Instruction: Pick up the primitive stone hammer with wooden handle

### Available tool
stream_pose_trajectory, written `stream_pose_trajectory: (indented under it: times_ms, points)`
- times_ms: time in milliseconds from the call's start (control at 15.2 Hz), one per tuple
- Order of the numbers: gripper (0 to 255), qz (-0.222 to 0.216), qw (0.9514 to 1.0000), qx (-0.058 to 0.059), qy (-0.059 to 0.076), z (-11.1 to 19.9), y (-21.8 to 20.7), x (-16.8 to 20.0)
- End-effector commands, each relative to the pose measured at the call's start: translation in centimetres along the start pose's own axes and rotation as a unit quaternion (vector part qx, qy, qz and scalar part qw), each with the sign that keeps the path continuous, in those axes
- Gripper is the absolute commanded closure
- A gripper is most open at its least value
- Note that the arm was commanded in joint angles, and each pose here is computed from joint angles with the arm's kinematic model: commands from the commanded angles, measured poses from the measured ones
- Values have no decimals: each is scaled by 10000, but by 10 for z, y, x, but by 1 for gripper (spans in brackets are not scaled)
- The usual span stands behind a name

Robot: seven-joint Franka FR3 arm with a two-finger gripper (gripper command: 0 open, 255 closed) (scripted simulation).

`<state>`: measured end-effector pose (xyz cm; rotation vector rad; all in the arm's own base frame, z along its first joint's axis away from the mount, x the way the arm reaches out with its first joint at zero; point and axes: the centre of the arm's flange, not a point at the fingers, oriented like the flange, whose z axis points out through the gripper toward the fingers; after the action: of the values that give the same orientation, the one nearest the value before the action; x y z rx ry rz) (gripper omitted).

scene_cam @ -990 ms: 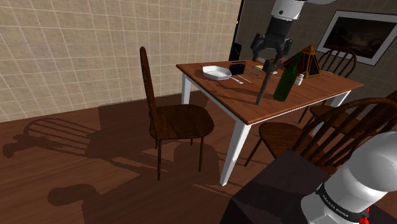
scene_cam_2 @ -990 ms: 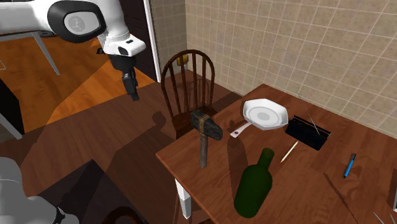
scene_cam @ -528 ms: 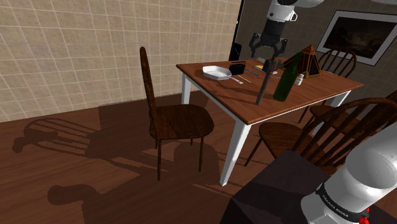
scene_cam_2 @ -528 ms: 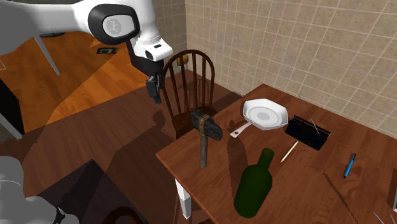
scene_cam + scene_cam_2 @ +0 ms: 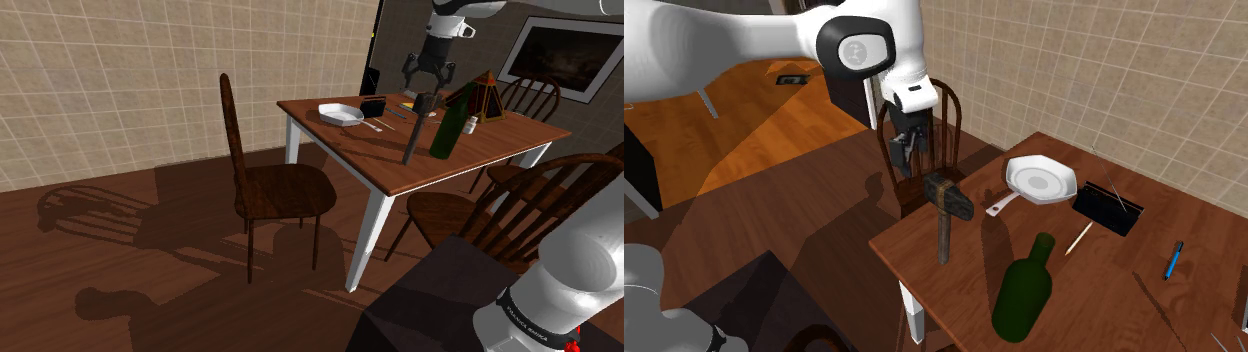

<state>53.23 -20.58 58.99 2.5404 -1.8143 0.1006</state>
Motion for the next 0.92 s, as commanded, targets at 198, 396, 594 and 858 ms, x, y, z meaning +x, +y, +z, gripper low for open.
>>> stream_pose_trajectory:
  times_ms: [198,396,594,858]
  points:
    - [0,1088,9940,-91,25,12,15,61]
    - [0,1287,9916,-108,29,24,20,71]
    - [0,1287,9916,-108,29,40,21,70]
    - [0,1287,9916,-108,29,54,21,70]
